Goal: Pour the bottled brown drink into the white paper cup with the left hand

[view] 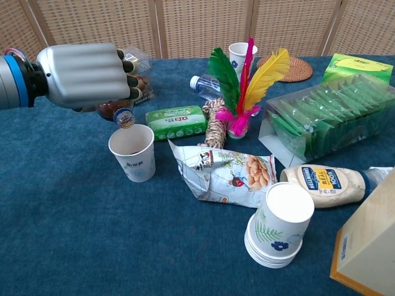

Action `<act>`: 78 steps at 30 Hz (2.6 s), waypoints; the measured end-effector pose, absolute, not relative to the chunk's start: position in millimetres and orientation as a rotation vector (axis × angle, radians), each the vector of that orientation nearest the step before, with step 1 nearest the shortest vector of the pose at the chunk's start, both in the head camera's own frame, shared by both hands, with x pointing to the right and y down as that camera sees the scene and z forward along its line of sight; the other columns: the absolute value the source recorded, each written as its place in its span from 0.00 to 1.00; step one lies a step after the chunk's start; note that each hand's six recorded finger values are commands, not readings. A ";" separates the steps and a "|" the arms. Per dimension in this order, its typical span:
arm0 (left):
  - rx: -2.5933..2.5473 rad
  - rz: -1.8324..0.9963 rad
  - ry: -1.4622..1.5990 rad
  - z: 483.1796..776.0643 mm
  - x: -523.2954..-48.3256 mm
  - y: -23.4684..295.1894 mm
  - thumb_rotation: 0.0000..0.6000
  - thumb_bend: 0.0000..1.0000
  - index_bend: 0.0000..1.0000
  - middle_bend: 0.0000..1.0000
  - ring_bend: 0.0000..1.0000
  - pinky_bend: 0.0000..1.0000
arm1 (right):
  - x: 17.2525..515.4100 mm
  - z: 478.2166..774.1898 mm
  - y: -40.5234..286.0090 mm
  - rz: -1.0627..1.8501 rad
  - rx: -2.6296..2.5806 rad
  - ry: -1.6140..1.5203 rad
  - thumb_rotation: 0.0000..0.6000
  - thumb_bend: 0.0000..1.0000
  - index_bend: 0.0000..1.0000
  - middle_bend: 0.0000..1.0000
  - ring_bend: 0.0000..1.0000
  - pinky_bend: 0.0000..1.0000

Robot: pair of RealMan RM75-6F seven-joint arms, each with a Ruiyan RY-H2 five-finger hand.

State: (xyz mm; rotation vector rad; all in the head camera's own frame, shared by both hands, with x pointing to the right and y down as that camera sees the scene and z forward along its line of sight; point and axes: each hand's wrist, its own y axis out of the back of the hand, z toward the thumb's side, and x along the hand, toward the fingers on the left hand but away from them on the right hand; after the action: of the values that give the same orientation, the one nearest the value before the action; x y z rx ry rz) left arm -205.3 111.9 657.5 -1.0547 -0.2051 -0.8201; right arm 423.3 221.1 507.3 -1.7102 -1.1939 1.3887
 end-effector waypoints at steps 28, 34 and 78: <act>-1.140 -0.869 -0.141 663.7 -213.9 114.9 1.00 0.49 0.57 0.45 0.26 0.43 | 421.5 510.9 221.8 1.402 -1.710 -1.174 1.00 0.00 0.00 0.00 0.00 0.00; -1.252 -0.914 -0.052 663.5 -220.5 113.5 1.00 0.49 0.57 0.45 0.26 0.44 | 420.6 513.0 221.8 1.409 -1.709 -1.166 1.00 0.00 0.00 0.00 0.00 0.00; -2.123 -1.075 1.705 692.7 -415.3 110.9 1.00 0.51 0.54 0.44 0.26 0.41 | 400.4 531.2 230.5 1.440 -1.725 -1.046 1.00 0.00 0.00 0.00 0.00 0.00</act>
State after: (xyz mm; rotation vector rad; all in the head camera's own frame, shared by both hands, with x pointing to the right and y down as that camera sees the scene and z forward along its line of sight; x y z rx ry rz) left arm -415.3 110.9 692.7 -2.1230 1.7047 -1.0750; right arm 400.4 230.5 531.2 -1.7251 -1.0464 1.4400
